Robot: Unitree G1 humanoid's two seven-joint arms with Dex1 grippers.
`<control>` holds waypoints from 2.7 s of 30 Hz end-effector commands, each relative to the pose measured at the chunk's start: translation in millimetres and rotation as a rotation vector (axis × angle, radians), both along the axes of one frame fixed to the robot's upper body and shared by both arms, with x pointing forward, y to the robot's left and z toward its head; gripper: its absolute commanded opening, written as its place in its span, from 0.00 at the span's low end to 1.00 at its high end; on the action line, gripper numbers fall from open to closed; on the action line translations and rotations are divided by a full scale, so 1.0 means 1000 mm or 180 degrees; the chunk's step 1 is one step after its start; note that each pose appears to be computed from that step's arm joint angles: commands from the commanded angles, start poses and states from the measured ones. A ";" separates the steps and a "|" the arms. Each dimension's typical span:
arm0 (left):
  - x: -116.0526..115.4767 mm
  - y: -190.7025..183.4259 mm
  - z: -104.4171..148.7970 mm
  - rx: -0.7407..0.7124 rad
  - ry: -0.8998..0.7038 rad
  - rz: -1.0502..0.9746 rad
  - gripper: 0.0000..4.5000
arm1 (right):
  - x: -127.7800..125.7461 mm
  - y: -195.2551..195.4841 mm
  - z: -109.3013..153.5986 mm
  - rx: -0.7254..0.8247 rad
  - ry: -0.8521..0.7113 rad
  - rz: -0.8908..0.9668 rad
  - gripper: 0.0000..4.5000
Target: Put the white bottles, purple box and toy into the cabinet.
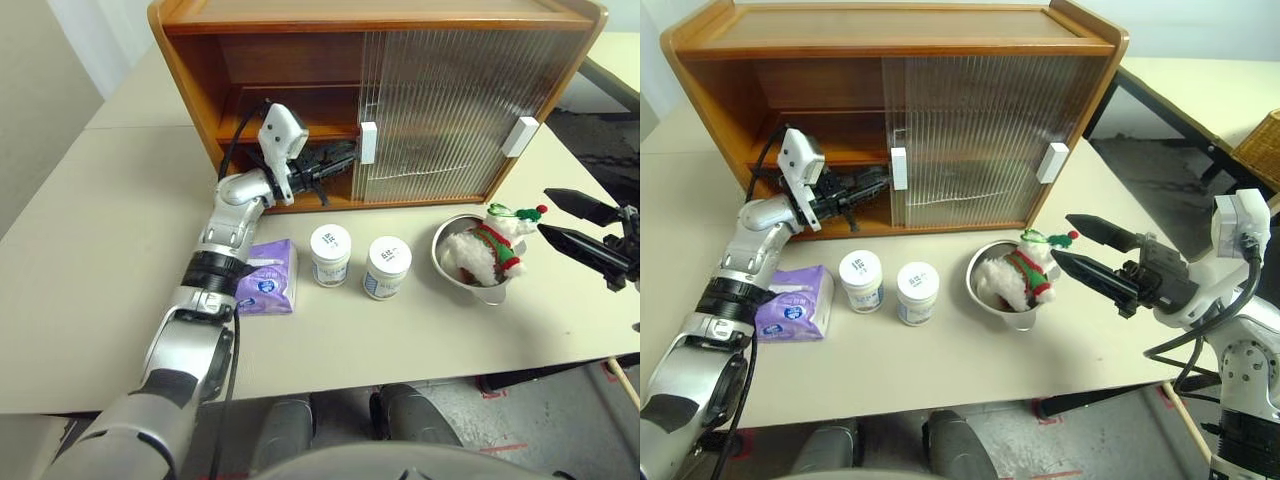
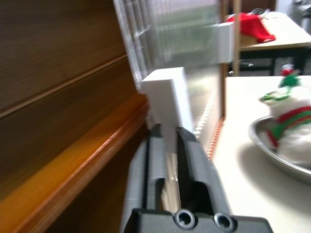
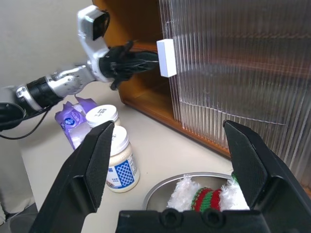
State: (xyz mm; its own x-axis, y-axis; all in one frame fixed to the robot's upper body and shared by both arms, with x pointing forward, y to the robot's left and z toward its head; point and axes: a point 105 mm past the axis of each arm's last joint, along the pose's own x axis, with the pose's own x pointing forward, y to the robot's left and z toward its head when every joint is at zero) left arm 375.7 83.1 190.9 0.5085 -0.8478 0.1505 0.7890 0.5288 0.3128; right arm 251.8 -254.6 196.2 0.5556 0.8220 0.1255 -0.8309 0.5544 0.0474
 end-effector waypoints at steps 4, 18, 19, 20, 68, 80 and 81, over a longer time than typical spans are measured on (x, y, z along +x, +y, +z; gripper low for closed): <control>-0.036 0.033 0.024 -0.0188 0.0652 -0.0062 0.68 | 0.005 0.009 -0.008 -0.0086 0.0104 0.0193 1.00; -0.118 0.143 -0.009 0.0071 0.2657 0.1255 0.99 | 0.020 0.016 -0.014 -0.0111 0.0119 0.0387 1.00; -0.120 0.149 -0.014 0.0040 0.2724 0.1376 0.99 | 0.020 0.015 -0.015 -0.0099 0.0120 0.0381 1.00; -0.122 0.152 -0.017 0.0034 0.2786 0.1449 0.99 | 0.020 0.015 -0.015 -0.0084 0.0120 0.0373 1.00; -0.115 0.133 -0.024 -0.1669 0.2901 0.1406 0.02 | 0.019 0.041 -0.018 0.0094 -0.0001 0.0637 1.00; -0.100 0.084 0.021 -0.2587 0.3011 0.1732 0.02 | 0.013 0.050 -0.009 0.0333 -0.0389 0.0653 1.00; -0.099 0.083 0.022 -0.2587 0.3023 0.1783 0.02 | 0.012 0.051 -0.010 0.0331 -0.0390 0.0655 1.00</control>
State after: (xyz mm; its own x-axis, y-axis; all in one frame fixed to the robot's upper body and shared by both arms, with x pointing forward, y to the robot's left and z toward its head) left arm 276.1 168.3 209.8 0.9294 -0.3602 -0.0806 0.1723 0.6163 -0.7684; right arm 267.2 -203.2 184.5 0.3564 0.8966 0.2630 -0.9297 0.3684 0.0042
